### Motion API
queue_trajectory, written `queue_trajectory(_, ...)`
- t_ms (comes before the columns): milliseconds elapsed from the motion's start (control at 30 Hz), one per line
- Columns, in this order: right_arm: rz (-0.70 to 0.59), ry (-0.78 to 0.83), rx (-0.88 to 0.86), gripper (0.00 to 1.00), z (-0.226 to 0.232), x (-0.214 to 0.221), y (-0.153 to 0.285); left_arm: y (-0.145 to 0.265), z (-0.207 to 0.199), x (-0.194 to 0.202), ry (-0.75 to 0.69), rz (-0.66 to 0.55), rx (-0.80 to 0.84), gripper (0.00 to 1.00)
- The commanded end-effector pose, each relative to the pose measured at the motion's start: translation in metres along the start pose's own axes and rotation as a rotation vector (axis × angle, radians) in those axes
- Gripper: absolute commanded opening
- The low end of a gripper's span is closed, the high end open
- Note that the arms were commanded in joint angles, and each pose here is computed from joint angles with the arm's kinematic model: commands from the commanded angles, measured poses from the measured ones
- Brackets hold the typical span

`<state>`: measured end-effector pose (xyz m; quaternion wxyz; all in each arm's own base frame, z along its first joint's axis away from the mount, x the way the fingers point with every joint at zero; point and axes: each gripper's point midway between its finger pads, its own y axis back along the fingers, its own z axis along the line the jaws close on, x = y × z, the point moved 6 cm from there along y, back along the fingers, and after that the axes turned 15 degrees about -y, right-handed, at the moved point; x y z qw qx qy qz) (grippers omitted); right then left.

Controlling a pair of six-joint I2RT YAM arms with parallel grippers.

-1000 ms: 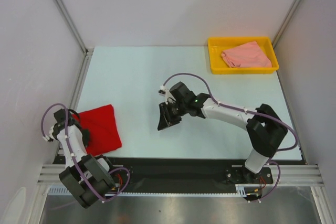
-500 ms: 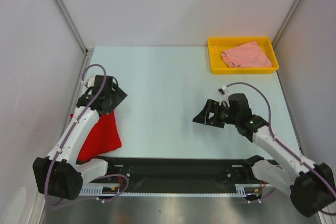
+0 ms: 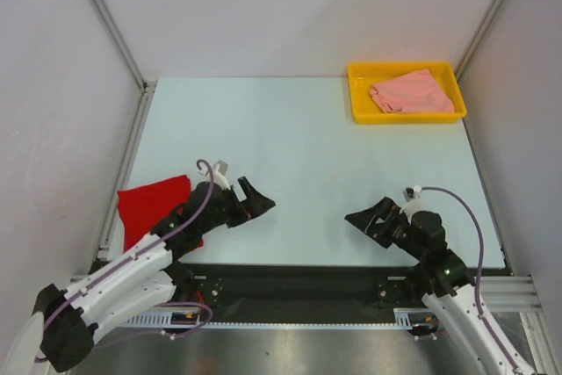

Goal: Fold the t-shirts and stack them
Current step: Neatly place the folded tshirt to the corner

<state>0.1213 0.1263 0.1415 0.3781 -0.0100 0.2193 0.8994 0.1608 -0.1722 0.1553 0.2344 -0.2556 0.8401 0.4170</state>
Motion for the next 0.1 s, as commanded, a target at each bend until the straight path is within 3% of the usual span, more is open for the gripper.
queue_trajectory(0, -0.058, -0.161, 0.034, 1.0, -0.023, 0.005, 0.004, 0.012, -0.035, -0.011, 0.045, -0.192, 0.314, 1.0)
queue_trajectory(67, -0.059, -0.157, 0.057, 1.0, -0.028, 0.006, 0.004, 0.023, -0.034, -0.001, 0.088, -0.291, 0.454, 1.0)
